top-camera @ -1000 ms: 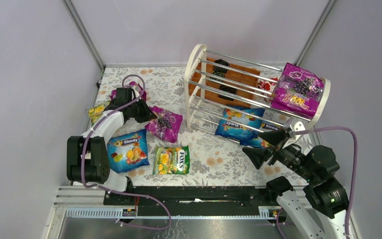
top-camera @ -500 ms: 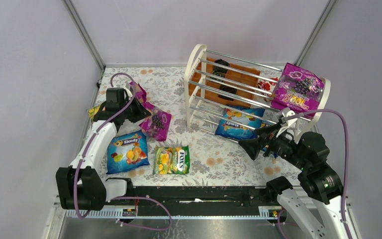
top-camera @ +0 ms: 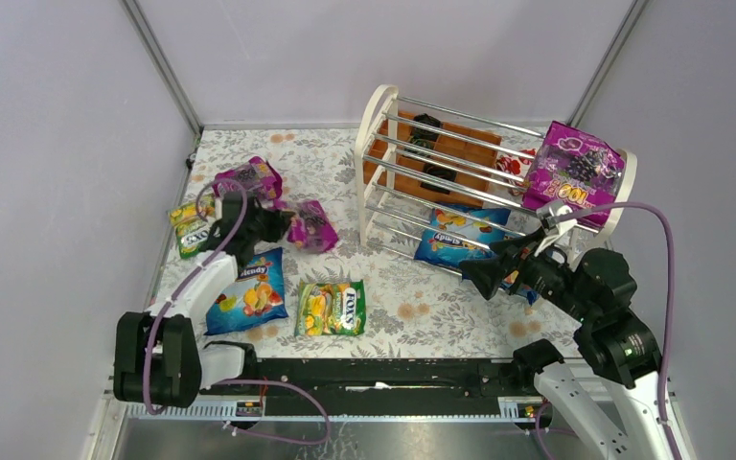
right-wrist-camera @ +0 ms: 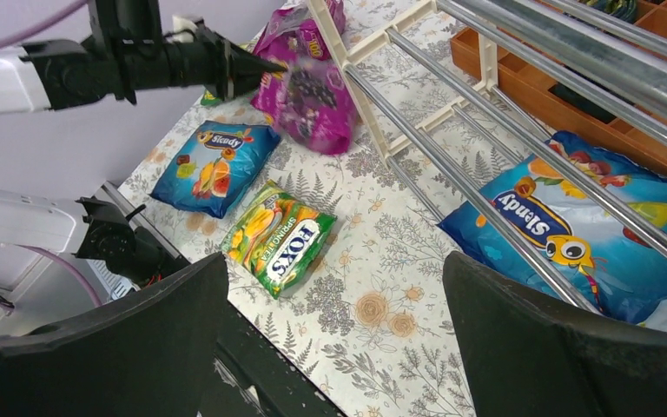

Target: Place and organize the candy bags onto the shelf

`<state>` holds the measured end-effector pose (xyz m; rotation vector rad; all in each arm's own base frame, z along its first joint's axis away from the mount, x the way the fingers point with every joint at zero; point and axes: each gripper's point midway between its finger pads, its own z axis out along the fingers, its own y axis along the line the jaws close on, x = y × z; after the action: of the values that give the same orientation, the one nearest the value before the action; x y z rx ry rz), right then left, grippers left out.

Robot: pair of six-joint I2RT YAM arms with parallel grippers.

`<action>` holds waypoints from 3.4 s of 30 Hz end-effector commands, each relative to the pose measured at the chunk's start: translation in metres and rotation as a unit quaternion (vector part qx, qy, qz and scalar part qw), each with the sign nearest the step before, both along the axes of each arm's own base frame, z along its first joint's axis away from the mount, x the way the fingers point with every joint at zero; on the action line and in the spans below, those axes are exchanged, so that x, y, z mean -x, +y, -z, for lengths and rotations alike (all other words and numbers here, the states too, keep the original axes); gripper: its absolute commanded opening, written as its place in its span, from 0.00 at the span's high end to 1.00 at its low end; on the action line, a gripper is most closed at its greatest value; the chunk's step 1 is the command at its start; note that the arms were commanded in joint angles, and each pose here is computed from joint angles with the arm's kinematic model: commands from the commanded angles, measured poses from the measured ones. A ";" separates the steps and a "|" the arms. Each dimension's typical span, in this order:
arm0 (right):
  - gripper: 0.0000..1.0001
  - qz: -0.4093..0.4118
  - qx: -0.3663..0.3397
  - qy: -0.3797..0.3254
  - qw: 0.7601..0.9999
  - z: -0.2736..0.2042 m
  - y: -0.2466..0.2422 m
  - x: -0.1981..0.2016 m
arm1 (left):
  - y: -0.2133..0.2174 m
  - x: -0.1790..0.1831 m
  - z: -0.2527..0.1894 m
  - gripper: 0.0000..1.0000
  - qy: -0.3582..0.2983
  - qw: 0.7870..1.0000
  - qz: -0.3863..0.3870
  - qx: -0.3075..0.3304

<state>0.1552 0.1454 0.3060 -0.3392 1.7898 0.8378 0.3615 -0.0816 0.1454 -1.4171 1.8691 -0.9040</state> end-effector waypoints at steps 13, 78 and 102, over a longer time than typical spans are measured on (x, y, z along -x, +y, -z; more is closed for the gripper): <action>0.00 0.004 -0.006 -0.038 0.999 -0.010 -0.002 0.001 | -0.059 0.116 0.002 0.04 -0.019 0.963 0.215 -0.164; 0.00 -0.002 -0.018 -0.020 1.000 -0.007 0.001 0.004 | -0.127 0.084 0.075 0.22 -0.019 0.896 0.418 -0.146; 0.00 -0.008 -0.026 -0.019 0.999 -0.020 0.005 0.001 | -0.085 0.075 -0.035 1.00 -0.126 0.921 0.326 -0.172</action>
<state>0.1528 0.1458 0.3028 -0.3189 1.7897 0.8586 0.2712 -0.1760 0.1150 -0.4824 2.3703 -0.9100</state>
